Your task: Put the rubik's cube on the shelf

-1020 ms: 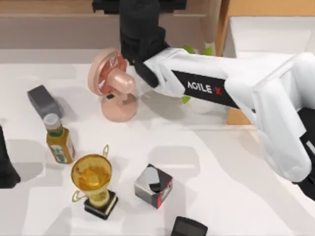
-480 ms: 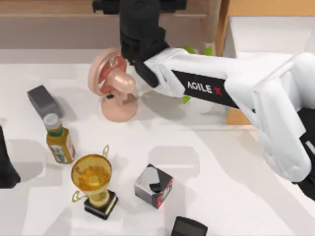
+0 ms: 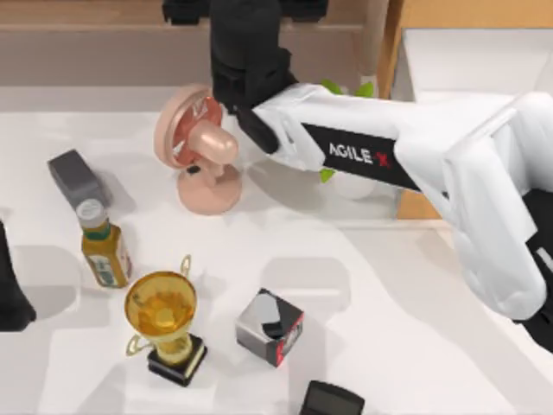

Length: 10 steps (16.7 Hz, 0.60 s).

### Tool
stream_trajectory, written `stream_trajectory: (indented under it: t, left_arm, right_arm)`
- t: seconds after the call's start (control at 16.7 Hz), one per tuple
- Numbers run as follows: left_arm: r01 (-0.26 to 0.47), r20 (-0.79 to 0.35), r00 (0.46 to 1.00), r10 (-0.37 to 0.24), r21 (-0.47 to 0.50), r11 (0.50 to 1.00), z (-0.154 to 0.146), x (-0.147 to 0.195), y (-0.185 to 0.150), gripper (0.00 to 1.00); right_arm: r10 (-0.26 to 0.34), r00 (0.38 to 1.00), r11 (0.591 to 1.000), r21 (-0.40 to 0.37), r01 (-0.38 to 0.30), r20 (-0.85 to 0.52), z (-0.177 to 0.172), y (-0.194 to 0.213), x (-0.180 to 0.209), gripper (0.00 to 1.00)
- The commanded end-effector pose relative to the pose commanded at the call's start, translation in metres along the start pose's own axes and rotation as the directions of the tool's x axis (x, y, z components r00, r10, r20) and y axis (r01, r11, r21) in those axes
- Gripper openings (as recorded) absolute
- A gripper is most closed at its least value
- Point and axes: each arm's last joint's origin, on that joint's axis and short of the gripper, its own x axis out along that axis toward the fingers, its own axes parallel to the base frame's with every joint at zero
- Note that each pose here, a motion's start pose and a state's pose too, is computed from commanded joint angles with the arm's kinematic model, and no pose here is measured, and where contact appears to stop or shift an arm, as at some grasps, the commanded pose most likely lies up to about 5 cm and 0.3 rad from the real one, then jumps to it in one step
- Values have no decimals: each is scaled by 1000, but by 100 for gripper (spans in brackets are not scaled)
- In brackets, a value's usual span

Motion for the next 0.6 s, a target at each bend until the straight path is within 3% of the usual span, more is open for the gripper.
stream_trajectory:
  t: [0.36,0.6]
  left_arm:
    - [0,0,1000,0,0,1000,0,0,0,100]
    - [0,0,1000,0,0,1000,0,0,0,100]
  right_arm:
    - [29,999,999,-20,-29,38,12,-2,-7,100]
    - [99,981,991,-107,-82,165,39,-19,-31,100]
